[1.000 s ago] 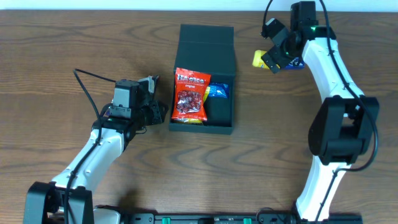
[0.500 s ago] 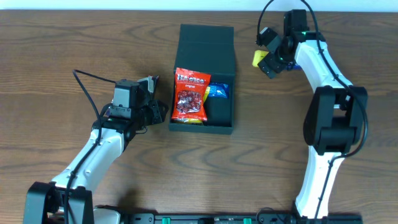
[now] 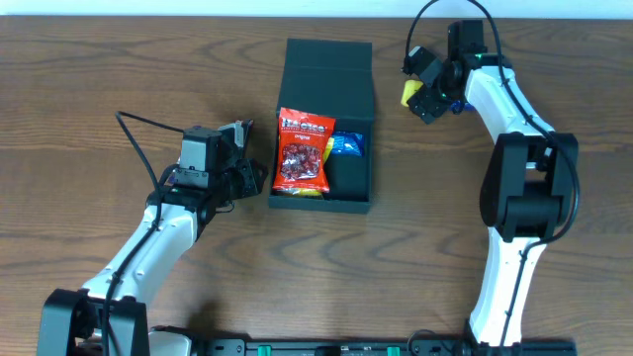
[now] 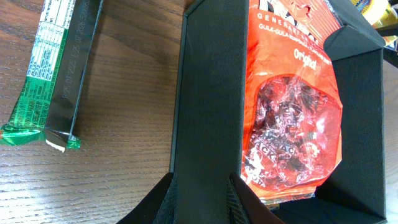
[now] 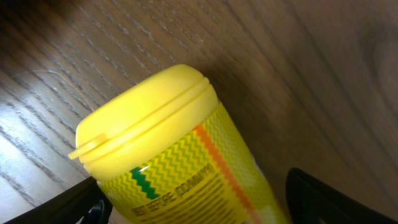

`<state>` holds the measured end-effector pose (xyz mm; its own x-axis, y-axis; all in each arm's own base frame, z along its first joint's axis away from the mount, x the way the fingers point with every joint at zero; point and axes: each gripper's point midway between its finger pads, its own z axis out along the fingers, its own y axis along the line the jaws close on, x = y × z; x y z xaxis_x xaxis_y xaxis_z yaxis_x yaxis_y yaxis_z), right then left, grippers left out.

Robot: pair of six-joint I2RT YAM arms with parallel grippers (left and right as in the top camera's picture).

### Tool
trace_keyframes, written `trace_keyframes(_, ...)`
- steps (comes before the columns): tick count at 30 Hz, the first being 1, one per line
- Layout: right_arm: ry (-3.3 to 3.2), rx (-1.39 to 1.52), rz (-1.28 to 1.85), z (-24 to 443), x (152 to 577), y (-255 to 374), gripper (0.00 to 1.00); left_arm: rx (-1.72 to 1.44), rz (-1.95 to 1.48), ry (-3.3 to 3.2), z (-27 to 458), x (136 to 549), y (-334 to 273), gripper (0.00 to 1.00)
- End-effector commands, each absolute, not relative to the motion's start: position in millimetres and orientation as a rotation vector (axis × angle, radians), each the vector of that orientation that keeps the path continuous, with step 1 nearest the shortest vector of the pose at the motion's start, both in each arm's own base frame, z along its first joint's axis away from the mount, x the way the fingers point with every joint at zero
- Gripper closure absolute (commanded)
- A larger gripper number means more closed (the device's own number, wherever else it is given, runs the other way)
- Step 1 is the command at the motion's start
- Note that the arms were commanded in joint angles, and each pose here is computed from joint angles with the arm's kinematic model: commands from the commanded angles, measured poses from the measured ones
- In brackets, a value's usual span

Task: Pack container
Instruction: 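Carry the yellow Mentos tube into the box's right side and release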

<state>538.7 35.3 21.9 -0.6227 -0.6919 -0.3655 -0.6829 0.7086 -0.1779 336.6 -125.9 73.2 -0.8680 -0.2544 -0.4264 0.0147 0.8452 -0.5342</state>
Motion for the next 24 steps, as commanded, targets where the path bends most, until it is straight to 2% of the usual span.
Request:
trace_keyframes(1, 2.514, -1.063, 0.026, 13, 538, 39, 0.19, -0.180, -0.749, 2.517, 77, 337, -126, 0.73)
trace_keyframes(12, 2.553, -1.023, 0.048, 11, 533, 40, 0.46, -0.181, -0.751, 2.522, 76, 336, -126, 0.73)
trace_keyframes(14, 2.568, -1.014, 0.055, 10, 530, 40, 0.60, -0.177, -0.762, 2.522, 77, 336, -128, 0.73)
trace_keyframes(16, 2.587, -0.972, 0.066, 10, 530, 40, 0.61, -0.173, -0.772, 2.522, 77, 335, -129, 0.73)
trace_keyframes(20, 2.613, -0.903, 0.083, 10, 530, 43, 0.70, -0.172, -0.775, 2.522, 77, 335, -129, 0.73)
trace_keyframes(24, 2.594, -0.824, 0.155, 29, 531, 59, 0.77, -0.170, -0.780, 2.523, 77, 334, -130, 0.73)
